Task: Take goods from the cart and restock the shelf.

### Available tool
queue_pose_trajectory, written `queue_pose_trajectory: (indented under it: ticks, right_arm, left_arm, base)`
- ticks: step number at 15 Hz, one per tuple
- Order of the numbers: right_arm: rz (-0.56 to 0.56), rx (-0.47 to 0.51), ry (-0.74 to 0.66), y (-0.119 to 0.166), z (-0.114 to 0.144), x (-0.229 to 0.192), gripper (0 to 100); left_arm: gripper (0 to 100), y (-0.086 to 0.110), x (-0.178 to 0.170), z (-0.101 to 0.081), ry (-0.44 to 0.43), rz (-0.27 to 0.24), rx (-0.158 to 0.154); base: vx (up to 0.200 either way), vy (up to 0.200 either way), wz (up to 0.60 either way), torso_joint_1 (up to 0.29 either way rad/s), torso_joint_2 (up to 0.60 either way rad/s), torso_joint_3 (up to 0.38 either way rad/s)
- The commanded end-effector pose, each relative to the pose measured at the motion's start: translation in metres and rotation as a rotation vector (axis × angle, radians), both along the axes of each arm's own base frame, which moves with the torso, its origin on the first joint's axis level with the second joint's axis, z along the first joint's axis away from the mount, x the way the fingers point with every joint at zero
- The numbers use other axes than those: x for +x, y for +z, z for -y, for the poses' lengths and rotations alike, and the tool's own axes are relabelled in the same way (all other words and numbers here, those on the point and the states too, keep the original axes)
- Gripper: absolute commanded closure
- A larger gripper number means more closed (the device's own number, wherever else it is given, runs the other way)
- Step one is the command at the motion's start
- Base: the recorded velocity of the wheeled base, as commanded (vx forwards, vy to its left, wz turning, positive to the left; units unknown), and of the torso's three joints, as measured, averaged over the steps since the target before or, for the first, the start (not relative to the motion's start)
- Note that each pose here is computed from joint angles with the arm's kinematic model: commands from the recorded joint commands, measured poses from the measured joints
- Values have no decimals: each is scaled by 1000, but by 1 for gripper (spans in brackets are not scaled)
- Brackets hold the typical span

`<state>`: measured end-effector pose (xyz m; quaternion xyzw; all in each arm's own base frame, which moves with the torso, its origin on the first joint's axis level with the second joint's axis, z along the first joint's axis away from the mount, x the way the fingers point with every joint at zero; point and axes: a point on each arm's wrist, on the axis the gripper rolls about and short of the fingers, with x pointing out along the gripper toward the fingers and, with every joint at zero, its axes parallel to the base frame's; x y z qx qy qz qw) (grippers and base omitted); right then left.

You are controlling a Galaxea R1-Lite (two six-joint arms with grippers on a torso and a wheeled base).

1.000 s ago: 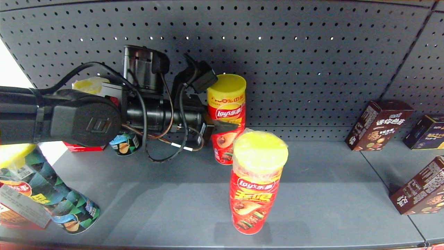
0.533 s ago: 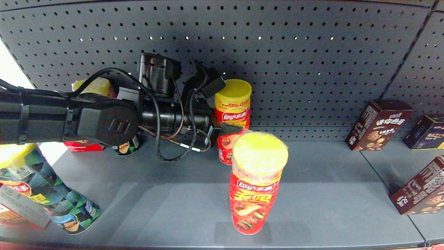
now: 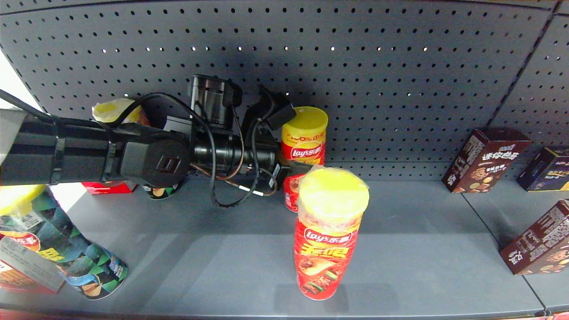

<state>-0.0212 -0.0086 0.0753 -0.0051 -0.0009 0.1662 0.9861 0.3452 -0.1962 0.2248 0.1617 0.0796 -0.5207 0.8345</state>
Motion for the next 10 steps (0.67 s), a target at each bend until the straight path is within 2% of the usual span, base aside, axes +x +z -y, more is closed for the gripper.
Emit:
queue_pose_trajectory:
  ticks: [1, 3, 6, 7, 10]
  right_arm:
    - [-1, -1, 0, 0, 0, 0, 0]
    - [-1, -1, 0, 0, 0, 0, 0]
    - [-1, -1, 0, 0, 0, 0, 0]
    - [-1, -1, 0, 0, 0, 0, 0]
    - [-1, -1, 0, 0, 0, 0, 0]
  left_arm:
    - [100, -6, 3, 3, -2, -2, 2]
    - [100, -8, 4, 9, -14, 14, -8]
    - [100, -14, 4, 15, -25, 8, -1]
    - [0, -14, 3, 15, -25, 6, 0]
    - [0, -15, 3, 15, -26, 13, 7]
  base:
    - [0, 0, 0, 0, 0, 0]
    - [0, 0, 0, 0, 0, 0]
    - [0, 0, 0, 0, 0, 0]
    - [0, 0, 0, 0, 0, 0]
    - [0, 0, 0, 0, 0, 0]
